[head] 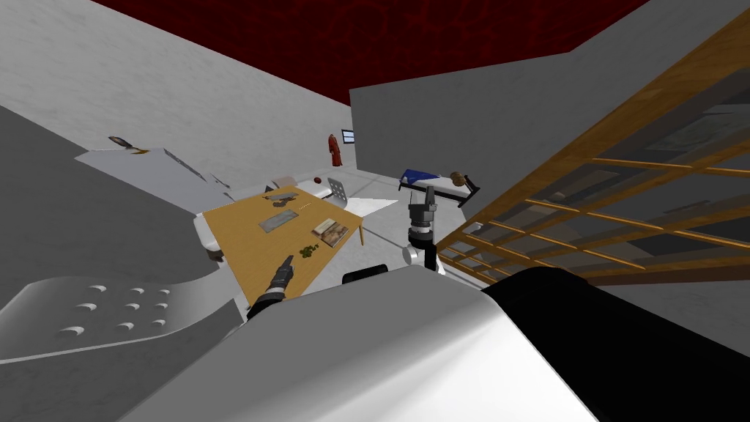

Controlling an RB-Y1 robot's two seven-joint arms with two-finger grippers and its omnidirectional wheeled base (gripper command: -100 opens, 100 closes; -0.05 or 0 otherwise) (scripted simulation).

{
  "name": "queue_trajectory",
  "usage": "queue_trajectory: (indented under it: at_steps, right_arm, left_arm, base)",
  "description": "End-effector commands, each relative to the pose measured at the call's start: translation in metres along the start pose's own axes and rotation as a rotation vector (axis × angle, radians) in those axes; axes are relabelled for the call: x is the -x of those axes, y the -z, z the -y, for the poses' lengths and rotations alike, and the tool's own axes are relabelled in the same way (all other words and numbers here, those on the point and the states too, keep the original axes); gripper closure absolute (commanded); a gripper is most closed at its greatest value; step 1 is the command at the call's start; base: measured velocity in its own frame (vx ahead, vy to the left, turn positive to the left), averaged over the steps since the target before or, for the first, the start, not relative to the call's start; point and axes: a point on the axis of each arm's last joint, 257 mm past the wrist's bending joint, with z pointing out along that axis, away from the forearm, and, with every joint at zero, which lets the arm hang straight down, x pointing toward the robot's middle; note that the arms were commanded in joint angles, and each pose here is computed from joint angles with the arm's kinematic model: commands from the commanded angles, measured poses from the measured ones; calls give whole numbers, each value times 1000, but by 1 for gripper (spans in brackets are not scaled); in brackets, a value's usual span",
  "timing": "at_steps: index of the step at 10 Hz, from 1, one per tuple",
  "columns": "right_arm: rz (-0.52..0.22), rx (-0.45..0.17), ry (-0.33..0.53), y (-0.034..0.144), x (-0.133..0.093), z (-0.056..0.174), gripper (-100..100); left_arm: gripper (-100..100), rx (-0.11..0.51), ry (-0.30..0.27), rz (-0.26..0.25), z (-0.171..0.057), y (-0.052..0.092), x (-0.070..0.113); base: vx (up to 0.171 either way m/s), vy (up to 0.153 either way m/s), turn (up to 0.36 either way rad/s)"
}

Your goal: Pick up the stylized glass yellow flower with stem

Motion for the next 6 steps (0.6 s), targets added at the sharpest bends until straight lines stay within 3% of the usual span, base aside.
queue_trajectory:
  at_steps: [1,3,6]
  right_arm:
    - [0,0,0,0,0,0,0]
    - [0,0,0,0,0,0,0]
    - [0,0,0,0,0,0,0]
  left_arm:
    - [-100,32,-8,1,-15,3,7]
    - [-100,57,-25,-2,-25,5,15]
    - [-100,139,-42,6,-60,19,28]
  base:
    - [62,-44,-19]
    - [33,-25,-18]
    - [59,-44,-31]
